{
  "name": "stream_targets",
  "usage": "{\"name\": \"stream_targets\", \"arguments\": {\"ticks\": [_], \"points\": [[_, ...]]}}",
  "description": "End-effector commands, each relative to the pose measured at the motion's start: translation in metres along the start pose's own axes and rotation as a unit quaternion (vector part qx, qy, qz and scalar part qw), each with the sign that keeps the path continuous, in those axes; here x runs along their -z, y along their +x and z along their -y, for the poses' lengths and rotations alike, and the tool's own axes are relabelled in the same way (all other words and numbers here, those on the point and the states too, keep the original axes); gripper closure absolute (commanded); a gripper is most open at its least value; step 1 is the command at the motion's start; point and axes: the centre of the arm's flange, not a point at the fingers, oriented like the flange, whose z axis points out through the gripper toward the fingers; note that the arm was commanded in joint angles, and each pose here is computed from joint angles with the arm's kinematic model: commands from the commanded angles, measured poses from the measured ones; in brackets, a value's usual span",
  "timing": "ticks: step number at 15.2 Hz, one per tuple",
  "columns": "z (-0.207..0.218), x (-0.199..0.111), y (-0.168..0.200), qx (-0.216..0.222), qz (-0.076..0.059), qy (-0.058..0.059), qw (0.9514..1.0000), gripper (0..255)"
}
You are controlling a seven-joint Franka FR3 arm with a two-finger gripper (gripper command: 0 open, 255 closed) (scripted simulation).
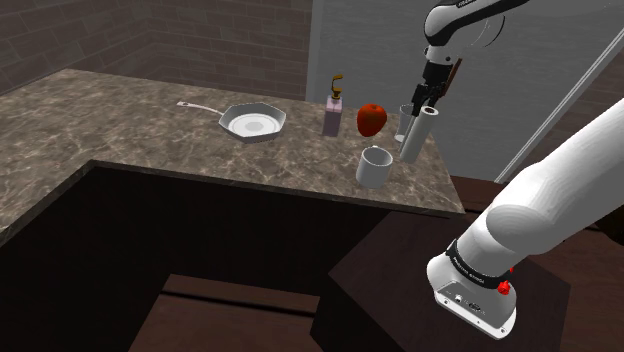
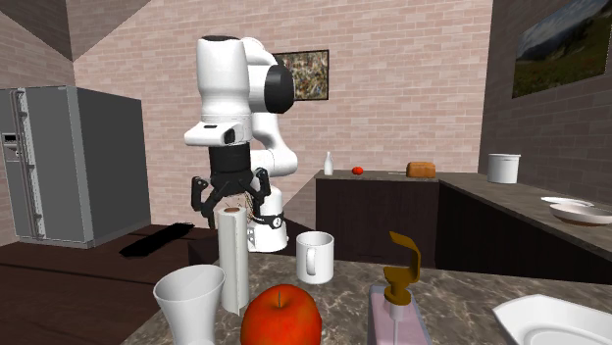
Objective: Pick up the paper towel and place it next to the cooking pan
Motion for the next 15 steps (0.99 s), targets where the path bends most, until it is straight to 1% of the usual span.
{"name": "stream_targets", "arguments": {"ticks": [1, 2, 3, 12, 15], "points": [[0.000, 0.000, 0.000, 0.000, 0.000, 0.000, 1.0000, 0], [0.000, 0.000, 0.000, 0.000, 0.000, 0.000, 1.0000, 0], [0.000, 0.000, 0.000, 0.000, 0.000, 0.000, 1.0000, 255], [0.000, 0.000, 0.000, 0.000, 0.000, 0.000, 1.0000, 255], [0.001, 0.016, -0.002, 0.000, 0.000, 0.000, 1.0000, 255]]}}
